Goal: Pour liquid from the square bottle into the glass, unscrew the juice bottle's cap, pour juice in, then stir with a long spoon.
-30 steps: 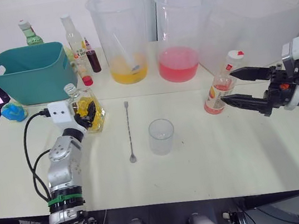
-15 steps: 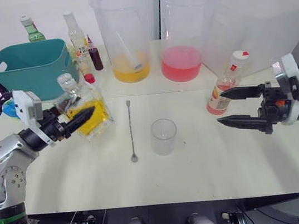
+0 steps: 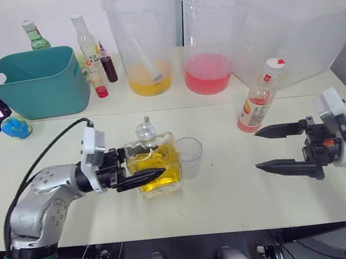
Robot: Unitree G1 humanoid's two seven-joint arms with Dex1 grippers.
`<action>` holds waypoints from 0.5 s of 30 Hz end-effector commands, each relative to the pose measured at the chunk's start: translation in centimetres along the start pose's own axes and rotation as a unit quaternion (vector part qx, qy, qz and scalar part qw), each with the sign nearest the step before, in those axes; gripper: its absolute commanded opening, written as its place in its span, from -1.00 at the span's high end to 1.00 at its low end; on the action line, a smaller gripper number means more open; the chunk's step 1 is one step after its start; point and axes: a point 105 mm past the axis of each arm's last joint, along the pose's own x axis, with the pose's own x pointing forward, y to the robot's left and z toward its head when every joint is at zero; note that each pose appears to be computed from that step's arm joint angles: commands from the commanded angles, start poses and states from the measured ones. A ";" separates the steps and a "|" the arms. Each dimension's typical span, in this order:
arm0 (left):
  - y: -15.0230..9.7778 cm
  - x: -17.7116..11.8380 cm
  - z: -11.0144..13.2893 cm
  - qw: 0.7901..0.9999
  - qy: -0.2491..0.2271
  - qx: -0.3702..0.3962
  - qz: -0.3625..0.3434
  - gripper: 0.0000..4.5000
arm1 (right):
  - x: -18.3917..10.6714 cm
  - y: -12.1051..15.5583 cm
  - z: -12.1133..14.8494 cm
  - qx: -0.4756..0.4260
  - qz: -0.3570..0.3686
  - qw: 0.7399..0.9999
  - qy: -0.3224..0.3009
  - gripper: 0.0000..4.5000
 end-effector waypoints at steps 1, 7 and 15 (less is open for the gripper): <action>-1.1 1.5 0.1 0.997 -0.009 0.037 -0.063 -0.25 | -0.6 0.8 2.5 -0.038 -0.008 0.999 -0.025 -1.00; -1.6 2.1 -1.6 0.994 0.005 0.042 -0.098 -0.25 | -0.8 1.4 3.1 -0.041 -0.015 0.999 -0.029 -1.00; -0.7 2.4 -4.0 0.994 0.018 0.068 -0.085 -0.25 | -0.7 2.2 2.7 -0.032 -0.011 0.999 -0.009 -1.00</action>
